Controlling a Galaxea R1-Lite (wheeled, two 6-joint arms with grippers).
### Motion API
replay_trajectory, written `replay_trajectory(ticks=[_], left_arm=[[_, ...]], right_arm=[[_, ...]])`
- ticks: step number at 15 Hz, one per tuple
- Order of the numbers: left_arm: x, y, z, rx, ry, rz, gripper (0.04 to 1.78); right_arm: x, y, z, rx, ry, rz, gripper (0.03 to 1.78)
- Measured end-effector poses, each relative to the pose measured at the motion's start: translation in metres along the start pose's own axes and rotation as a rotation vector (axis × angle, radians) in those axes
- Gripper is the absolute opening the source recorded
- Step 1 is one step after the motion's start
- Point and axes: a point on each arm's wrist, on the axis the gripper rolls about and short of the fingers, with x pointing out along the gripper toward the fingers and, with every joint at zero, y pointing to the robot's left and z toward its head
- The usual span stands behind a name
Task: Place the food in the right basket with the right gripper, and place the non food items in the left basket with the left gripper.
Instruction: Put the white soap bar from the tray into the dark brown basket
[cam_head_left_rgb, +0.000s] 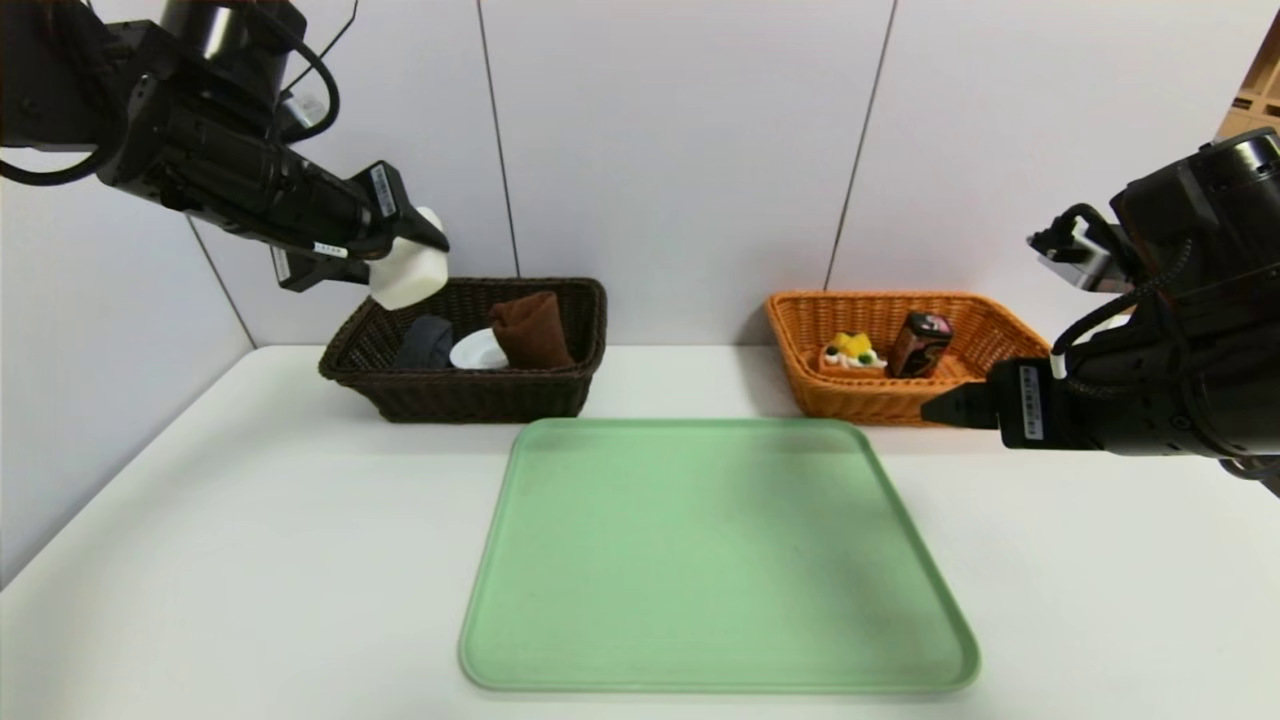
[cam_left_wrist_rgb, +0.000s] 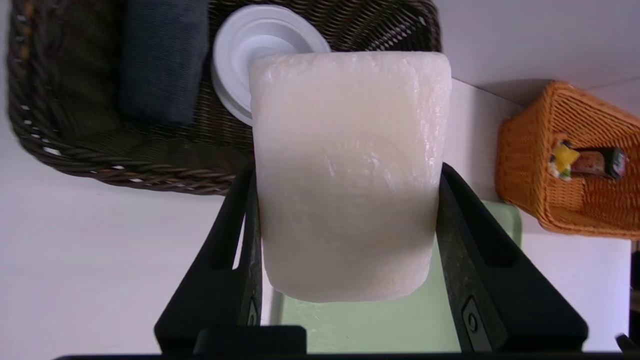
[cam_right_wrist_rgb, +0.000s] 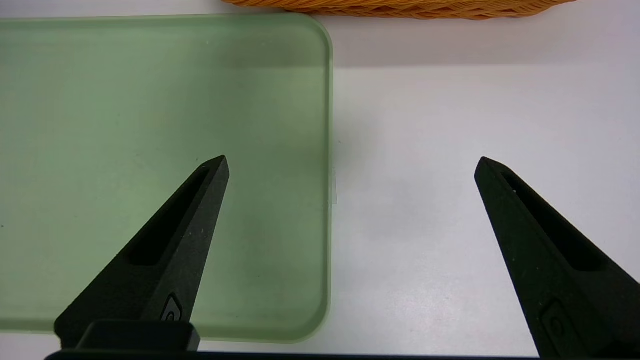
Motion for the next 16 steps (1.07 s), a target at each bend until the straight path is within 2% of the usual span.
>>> replay_trajectory(ticks=[4, 8, 16], left_arm=[[0.038, 0.022, 0.002, 0.035, 0.024, 0.119, 0.97], [0.070, 0.029, 0.005, 0.040, -0.017, 0.142, 0.97], [0.105, 0.038, 0.003, 0.086, -0.028, 0.169, 0.97]], right_arm=[[-0.001, -0.001, -0.002, 0.001, 0.002, -0.001, 1.70], [-0.001, -0.002, -0.005, -0.001, 0.008, -0.003, 1.70], [-0.002, -0.003, -0.007, -0.002, 0.012, 0.000, 1.70]])
